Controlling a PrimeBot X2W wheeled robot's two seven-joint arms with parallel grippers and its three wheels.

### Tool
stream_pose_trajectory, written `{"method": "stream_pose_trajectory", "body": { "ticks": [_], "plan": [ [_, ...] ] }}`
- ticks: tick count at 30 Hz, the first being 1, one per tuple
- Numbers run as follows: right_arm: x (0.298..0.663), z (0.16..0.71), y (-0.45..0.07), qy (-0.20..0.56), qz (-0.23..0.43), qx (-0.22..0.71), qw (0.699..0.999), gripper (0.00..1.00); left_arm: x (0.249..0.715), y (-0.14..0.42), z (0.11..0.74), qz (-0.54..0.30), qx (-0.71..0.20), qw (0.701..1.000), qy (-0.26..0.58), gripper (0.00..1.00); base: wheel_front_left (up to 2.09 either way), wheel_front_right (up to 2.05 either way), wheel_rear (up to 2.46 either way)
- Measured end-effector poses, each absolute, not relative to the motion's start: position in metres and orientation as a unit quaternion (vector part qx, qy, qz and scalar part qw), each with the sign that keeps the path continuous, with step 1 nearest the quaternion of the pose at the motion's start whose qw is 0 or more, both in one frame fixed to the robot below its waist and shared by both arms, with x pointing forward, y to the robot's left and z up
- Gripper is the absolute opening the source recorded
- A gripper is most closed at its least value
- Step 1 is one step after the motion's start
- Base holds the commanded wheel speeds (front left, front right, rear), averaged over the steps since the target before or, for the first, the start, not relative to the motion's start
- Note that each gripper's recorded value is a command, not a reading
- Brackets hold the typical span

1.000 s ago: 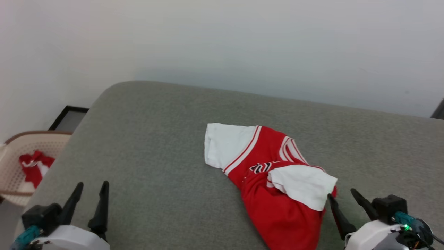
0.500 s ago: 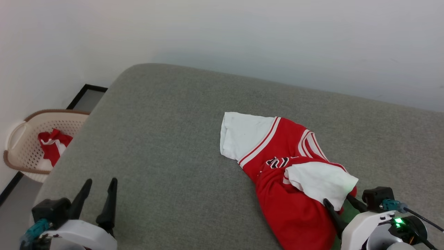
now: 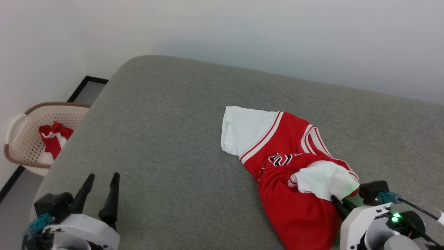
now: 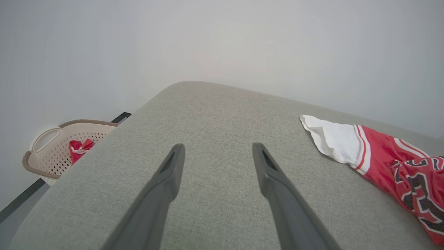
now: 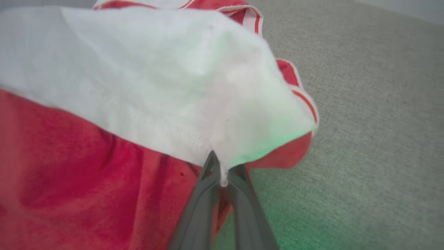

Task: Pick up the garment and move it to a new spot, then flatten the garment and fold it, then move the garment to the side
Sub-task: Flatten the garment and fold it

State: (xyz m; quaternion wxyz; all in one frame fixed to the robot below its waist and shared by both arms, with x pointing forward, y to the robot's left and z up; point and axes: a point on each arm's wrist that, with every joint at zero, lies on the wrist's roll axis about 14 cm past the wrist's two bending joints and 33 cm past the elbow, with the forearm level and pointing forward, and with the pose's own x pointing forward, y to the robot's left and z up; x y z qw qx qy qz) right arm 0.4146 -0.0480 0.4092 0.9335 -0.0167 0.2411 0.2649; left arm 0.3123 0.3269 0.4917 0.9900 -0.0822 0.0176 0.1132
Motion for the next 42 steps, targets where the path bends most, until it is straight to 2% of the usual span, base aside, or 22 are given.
{"method": "stream_pose_trajectory", "body": {
  "ticks": [7, 19, 26, 35, 36, 39, 40, 41, 42],
  "plan": [
    [0.427, 0.432, -0.07, 0.221, 0.253, -0.032, 0.941, 0.0, 0.317, 0.326, 0.492, 0.11, -0.081, 0.99, 0.017, 1.0, 0.0, 0.0, 0.0],
    [0.445, 0.474, -0.18, 0.225, 0.172, -0.122, 0.951, 0.0, 0.338, 0.308, 0.495, 0.08, -0.087, 0.993, 0.011, 1.0, 0.0, 0.0, 0.0],
    [0.451, 0.465, -0.235, 0.263, 0.112, -0.145, 0.947, 0.0, 0.342, 0.3, 0.491, 0.067, -0.089, 0.994, 0.016, 1.0, 0.0, 0.0, 0.0],
    [0.443, 0.42, -0.252, 0.334, 0.073, -0.117, 0.932, 0.0, 0.342, 0.299, 0.489, 0.062, -0.086, 0.994, 0.021, 1.0, 0.0, 0.0, 0.0],
    [0.441, 0.415, -0.251, 0.341, 0.071, -0.111, 0.931, 0.05, 0.343, 0.298, 0.489, 0.061, -0.086, 0.994, 0.02, 1.0, 0.0, 0.0, 0.0],
    [0.438, 0.406, -0.25, 0.356, 0.064, -0.097, 0.927, 0.41, 0.344, 0.297, 0.492, 0.056, -0.085, 0.995, 0.019, 1.0, 0.0, 0.0, 0.0],
    [0.438, 0.405, -0.25, 0.358, 0.062, -0.094, 0.927, 0.64, 0.345, 0.297, 0.492, 0.055, -0.084, 0.995, 0.019, 1.0, 0.0, 0.0, 0.0],
    [0.439, 0.405, -0.251, 0.36, 0.059, -0.093, 0.926, 0.98, 0.345, 0.296, 0.493, 0.054, -0.083, 0.995, 0.019, 1.0, 0.0, 0.0, 0.0],
    [0.439, 0.405, -0.251, 0.361, 0.059, -0.094, 0.926, 1.0, 0.346, 0.296, 0.494, 0.051, -0.082, 0.995, 0.019, 1.0, 0.0, 0.0, 0.0]
  ]
}}
